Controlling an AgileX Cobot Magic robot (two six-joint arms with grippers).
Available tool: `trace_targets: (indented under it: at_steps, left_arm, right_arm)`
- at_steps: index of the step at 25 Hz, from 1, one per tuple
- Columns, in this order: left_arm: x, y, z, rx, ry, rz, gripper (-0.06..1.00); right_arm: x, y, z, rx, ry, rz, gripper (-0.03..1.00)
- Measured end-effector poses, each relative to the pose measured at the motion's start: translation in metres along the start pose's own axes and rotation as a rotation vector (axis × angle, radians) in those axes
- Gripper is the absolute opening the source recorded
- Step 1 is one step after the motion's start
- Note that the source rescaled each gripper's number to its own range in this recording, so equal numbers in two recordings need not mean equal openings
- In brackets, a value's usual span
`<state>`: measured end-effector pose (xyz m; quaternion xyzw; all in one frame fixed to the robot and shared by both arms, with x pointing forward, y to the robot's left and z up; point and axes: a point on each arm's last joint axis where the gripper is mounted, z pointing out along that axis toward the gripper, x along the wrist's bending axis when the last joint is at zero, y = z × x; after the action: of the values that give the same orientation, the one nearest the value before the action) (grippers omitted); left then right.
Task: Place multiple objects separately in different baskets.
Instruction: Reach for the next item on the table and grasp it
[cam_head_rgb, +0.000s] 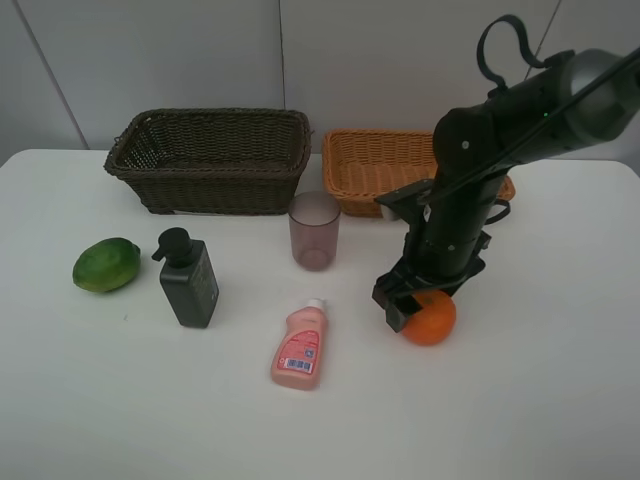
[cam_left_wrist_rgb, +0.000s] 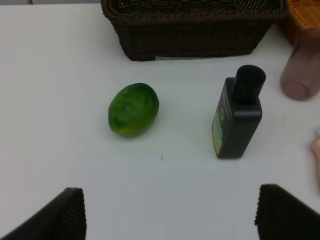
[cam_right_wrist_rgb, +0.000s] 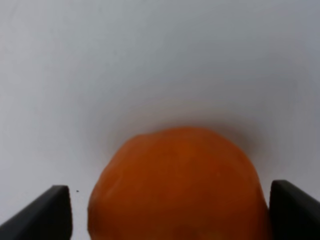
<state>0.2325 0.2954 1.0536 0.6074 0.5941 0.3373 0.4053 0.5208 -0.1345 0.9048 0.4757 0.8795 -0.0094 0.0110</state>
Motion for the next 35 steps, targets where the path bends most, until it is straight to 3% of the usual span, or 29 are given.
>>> trace_targets:
  at_steps: [31,33,35]
  left_arm:
    - [0.0,0.0,0.0,0.0,0.0,0.0,0.89]
    - [0.0,0.0,0.0,0.0,0.0,0.0,0.89]
    - [0.0,0.0,0.0,0.0,0.0,0.0,0.89]
  right_arm:
    - [-0.002,-0.003,0.027,0.096,-0.029,-0.036,0.57]
    - [-0.002,-0.002,0.027,0.094,-0.029,-0.036,0.52]
    - [-0.002,-0.002,0.027,0.094,-0.029,-0.036,0.35]
